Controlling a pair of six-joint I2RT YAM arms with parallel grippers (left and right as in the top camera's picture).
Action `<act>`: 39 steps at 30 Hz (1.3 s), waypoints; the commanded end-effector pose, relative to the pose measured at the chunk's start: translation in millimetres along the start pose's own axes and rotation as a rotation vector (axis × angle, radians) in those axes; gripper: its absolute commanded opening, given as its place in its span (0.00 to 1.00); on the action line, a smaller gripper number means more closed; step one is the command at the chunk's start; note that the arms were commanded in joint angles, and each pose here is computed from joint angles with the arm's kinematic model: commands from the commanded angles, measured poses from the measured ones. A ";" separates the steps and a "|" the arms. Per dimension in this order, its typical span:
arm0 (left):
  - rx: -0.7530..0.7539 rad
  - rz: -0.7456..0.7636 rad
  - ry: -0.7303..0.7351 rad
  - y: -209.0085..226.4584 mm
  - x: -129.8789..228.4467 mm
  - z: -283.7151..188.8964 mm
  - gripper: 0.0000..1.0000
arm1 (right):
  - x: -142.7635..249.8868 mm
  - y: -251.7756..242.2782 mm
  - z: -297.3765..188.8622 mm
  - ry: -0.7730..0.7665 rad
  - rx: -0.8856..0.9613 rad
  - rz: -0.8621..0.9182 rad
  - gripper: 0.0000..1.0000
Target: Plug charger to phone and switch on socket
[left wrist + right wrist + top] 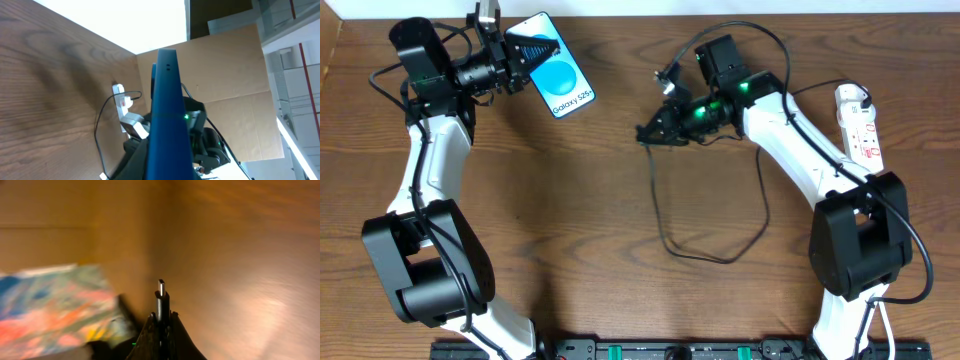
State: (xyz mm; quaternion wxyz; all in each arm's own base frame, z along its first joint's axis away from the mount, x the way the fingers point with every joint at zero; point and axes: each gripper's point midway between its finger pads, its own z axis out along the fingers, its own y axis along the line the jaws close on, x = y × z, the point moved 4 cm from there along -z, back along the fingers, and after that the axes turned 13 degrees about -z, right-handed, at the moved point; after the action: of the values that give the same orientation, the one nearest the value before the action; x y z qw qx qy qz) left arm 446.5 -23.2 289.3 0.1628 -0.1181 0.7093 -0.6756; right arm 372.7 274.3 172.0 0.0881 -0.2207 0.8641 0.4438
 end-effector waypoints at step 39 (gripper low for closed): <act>0.005 0.022 0.002 -6.1 1.9 -2.5 0.08 | 64.0 -126.2 18.3 0.006 0.776 0.291 0.83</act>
State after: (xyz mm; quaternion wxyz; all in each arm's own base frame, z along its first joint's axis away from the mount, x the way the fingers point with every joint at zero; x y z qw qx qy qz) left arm 447.0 -23.1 289.0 0.1635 -0.1197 0.7094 -0.6750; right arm 375.3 214.4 60.3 0.0969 -0.0643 0.9814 0.1525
